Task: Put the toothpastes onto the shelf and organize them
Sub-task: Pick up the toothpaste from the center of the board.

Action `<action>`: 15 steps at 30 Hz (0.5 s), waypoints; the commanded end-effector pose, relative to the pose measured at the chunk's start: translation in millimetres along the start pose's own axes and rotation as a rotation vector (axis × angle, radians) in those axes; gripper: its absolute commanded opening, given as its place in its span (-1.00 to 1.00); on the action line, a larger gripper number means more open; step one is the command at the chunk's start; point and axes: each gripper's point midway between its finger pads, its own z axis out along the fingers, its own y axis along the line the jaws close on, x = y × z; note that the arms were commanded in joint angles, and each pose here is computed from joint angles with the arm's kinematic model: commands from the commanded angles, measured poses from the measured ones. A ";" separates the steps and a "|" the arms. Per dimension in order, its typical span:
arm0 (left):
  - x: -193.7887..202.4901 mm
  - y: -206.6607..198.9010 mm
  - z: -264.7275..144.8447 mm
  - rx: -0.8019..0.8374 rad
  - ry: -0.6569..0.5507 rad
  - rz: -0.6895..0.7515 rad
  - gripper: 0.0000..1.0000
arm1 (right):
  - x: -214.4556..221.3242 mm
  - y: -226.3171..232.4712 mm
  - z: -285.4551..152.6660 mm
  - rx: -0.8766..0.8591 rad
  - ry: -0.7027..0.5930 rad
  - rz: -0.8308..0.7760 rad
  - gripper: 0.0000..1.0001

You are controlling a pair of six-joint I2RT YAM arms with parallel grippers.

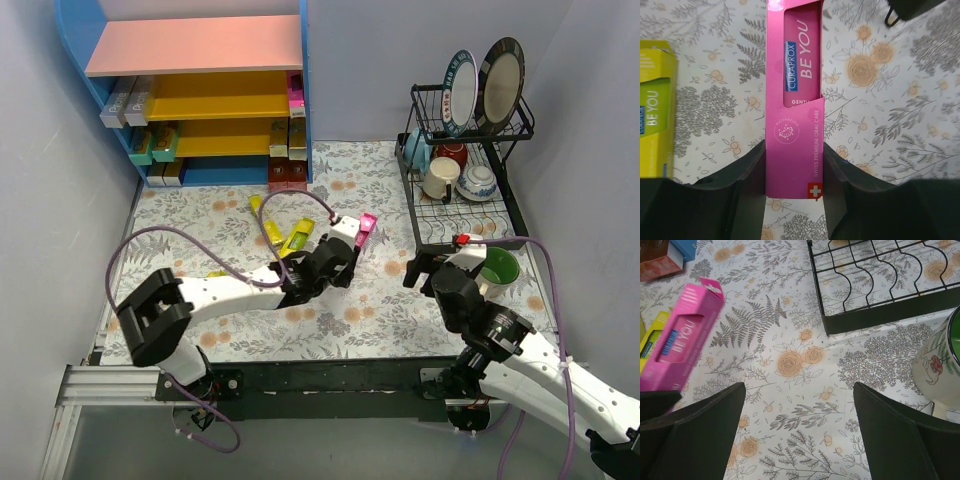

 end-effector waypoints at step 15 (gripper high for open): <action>-193.2 175.3 -114.1 -0.300 -0.214 -0.245 -0.35 | -17.3 6.4 2.4 -0.008 -0.055 -0.008 0.93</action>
